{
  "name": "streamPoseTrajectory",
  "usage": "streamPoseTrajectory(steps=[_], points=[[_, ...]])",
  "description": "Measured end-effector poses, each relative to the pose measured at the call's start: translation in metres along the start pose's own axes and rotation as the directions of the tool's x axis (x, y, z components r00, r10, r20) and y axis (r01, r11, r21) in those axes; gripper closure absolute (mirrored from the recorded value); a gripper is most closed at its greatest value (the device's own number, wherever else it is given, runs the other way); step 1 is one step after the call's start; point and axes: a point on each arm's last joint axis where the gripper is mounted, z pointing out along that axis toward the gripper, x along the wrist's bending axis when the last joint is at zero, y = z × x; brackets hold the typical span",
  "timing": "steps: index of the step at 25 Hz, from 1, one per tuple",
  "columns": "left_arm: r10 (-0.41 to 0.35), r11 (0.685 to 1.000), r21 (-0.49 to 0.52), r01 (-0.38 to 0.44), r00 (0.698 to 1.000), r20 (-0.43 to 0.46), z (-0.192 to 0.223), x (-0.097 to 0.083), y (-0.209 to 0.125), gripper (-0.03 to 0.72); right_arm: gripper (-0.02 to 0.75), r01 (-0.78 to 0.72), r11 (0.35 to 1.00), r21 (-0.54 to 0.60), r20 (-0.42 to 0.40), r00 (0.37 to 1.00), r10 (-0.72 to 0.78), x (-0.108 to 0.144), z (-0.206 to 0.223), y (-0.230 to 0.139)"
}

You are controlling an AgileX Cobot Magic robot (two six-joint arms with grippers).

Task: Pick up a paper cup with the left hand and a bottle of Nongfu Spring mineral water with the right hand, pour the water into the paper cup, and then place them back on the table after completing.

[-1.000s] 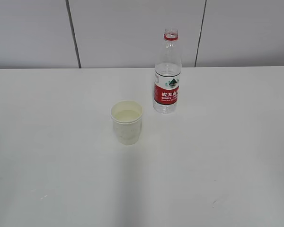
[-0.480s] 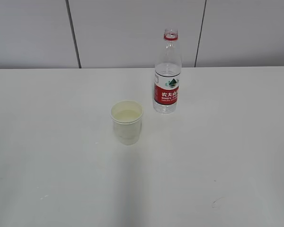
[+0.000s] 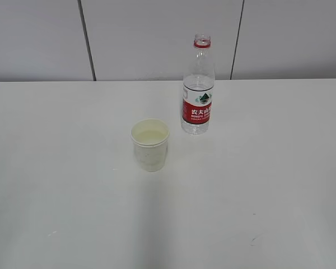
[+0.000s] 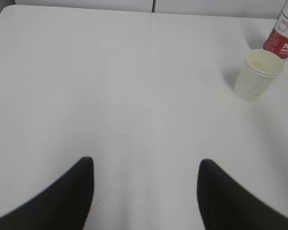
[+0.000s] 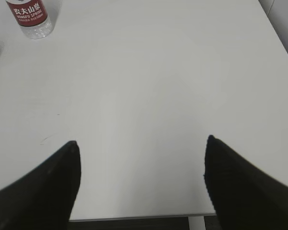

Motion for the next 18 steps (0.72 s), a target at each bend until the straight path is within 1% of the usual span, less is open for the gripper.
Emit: streamPoseTrajectory(steps=[18], points=[[0.000, 1.000, 0.000, 0.000, 1.000, 0.000, 0.0000, 0.0000, 0.0000, 0.261, 0.148, 0.000, 1.000, -0.002, 0.000, 1.000, 0.000, 0.0000, 0.0000, 0.0002]])
